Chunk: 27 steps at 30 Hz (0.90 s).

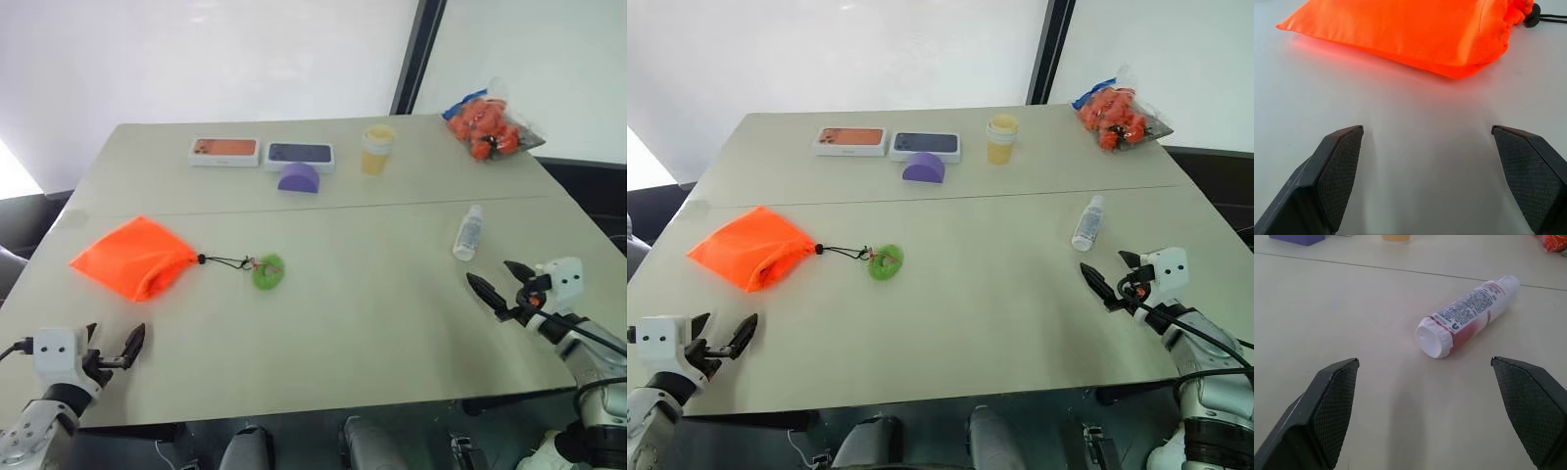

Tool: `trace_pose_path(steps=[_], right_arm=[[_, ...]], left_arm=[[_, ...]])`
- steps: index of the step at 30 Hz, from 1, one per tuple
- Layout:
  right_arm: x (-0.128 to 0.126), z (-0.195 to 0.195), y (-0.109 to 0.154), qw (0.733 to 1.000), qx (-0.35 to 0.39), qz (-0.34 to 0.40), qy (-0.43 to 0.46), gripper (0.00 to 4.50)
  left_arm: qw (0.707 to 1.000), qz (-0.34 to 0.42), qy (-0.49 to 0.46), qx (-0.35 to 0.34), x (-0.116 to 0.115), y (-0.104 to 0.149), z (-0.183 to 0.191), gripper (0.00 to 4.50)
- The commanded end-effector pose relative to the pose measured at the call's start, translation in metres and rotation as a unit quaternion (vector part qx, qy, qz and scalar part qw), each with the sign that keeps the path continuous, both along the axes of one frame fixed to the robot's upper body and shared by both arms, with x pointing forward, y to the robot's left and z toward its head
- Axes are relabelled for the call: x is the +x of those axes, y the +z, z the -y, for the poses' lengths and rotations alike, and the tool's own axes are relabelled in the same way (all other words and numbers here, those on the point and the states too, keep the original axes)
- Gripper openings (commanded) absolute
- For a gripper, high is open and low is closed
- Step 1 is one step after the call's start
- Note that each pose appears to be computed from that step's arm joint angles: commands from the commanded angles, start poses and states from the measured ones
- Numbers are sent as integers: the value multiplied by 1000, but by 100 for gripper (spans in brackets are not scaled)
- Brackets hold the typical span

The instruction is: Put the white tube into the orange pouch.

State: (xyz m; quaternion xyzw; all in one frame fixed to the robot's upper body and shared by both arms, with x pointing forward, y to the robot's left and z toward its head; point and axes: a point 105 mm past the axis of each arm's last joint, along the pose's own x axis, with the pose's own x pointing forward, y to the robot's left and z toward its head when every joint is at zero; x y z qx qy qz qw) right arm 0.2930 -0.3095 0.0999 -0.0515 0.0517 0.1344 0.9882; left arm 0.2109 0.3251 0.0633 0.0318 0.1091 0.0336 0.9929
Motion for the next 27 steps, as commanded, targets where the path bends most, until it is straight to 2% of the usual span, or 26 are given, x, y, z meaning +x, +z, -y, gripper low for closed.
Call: trace_pose_path(steps=[1, 9, 15, 20, 27], right_arm=[[2, -4, 12, 1000, -5, 29, 3, 449], [4, -12, 16, 999, 5, 33, 17, 449], [11, -28, 28, 998, 10, 47, 50, 449], [15, -66, 36, 990, 27, 41, 132, 449], [5, -131, 40, 969, 50, 29, 242, 449]], left_arm=[[1000, 8, -7, 9, 2, 8, -1, 450], [999, 18, 3, 26, 4, 16, -4, 450], [996, 68, 22, 56, 11, 42, -3, 450], [980, 118, 23, 161, 17, 73, 14, 450], [928, 142, -54, 340, 28, 84, 68, 450]])
